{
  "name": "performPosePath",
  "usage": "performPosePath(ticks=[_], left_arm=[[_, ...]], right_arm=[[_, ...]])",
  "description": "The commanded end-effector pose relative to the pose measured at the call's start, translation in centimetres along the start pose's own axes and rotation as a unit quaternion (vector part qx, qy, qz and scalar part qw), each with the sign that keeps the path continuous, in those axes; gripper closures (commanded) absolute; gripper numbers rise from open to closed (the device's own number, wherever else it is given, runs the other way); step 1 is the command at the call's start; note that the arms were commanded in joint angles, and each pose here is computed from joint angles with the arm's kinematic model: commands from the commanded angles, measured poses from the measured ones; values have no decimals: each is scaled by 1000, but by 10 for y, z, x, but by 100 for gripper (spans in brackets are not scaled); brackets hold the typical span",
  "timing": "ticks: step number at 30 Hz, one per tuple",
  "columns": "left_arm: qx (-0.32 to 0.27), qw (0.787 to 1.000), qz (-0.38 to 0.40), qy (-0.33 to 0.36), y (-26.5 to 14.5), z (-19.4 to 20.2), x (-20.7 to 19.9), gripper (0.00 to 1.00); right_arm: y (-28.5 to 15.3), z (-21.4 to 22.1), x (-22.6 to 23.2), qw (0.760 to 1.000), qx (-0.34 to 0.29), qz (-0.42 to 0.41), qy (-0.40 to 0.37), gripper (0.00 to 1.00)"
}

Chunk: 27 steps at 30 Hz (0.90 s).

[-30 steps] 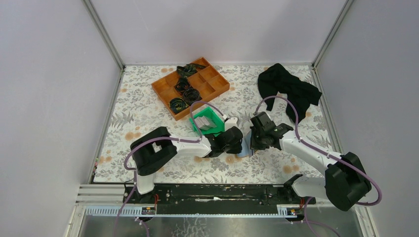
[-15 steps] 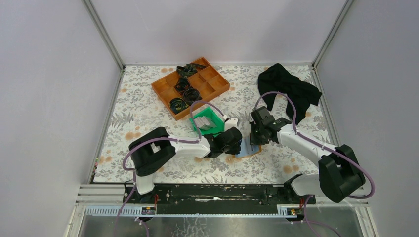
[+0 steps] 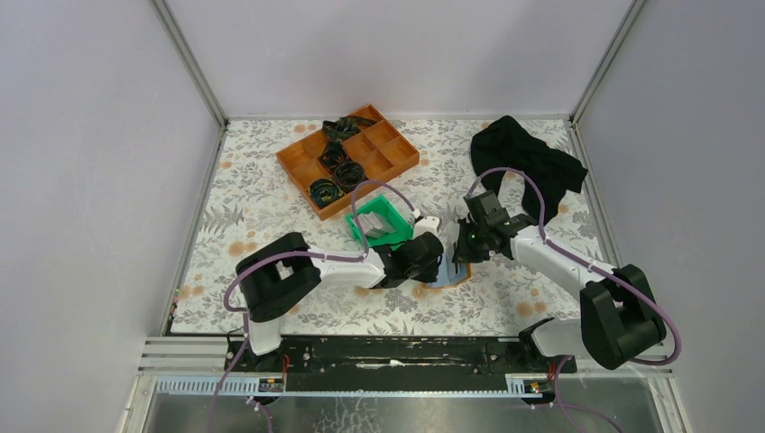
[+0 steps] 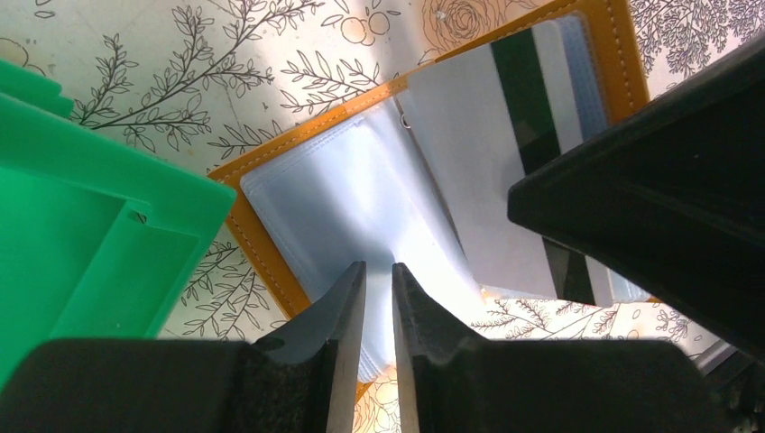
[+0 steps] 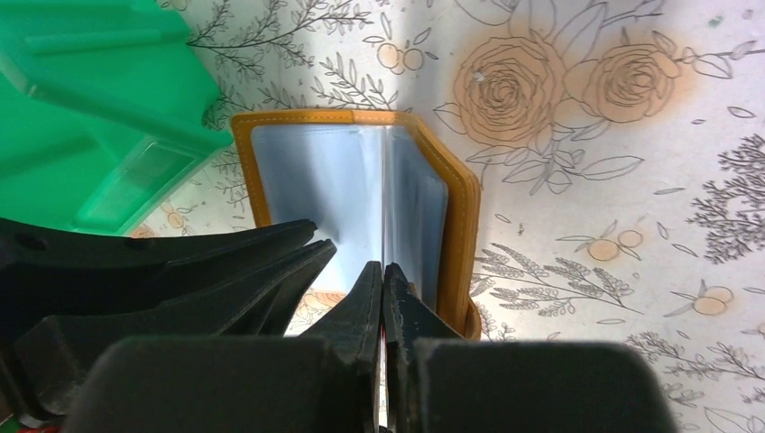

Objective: Put the credit cards into the card holder
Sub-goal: Insert the credit card into the card holder.

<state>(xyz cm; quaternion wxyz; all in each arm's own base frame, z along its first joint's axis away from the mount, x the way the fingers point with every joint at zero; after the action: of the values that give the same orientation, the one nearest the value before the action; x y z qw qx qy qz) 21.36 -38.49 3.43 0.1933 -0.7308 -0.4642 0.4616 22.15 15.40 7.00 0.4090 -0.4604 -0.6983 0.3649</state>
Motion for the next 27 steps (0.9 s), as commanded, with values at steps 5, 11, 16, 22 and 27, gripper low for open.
performPosePath(ticks=[5,11,16,22,27], left_arm=[[33,995,-76,47,6,21,43,76],[36,995,-75,50,8,22,41,76],[36,995,-75,53,10,21,40,76],[38,995,-80,55,10,21,40,76],[21,994,-93,46,1,12,41,72]], right_arm=[[2,-4,13,999,-14,-52,-7,100],[9,4,13,998,-5,-59,-6,100],[14,16,9,998,7,-55,-4,100],[19,28,6,998,16,-57,5,100],[25,38,3,998,23,-52,16,100]])
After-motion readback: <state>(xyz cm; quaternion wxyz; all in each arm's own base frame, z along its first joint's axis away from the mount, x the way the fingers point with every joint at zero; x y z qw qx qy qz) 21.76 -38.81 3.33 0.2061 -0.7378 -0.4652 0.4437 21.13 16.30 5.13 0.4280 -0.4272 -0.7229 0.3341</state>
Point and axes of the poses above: each gripper's point midway between its finger pads, its own y axis out along the fingers, its own x axis along the line the jaws close on, z = x × y, the point moved 2 cm from there along -y, back along the fingers, and after that the axes turned 14 degrees about -y, right-handed, at the moved point
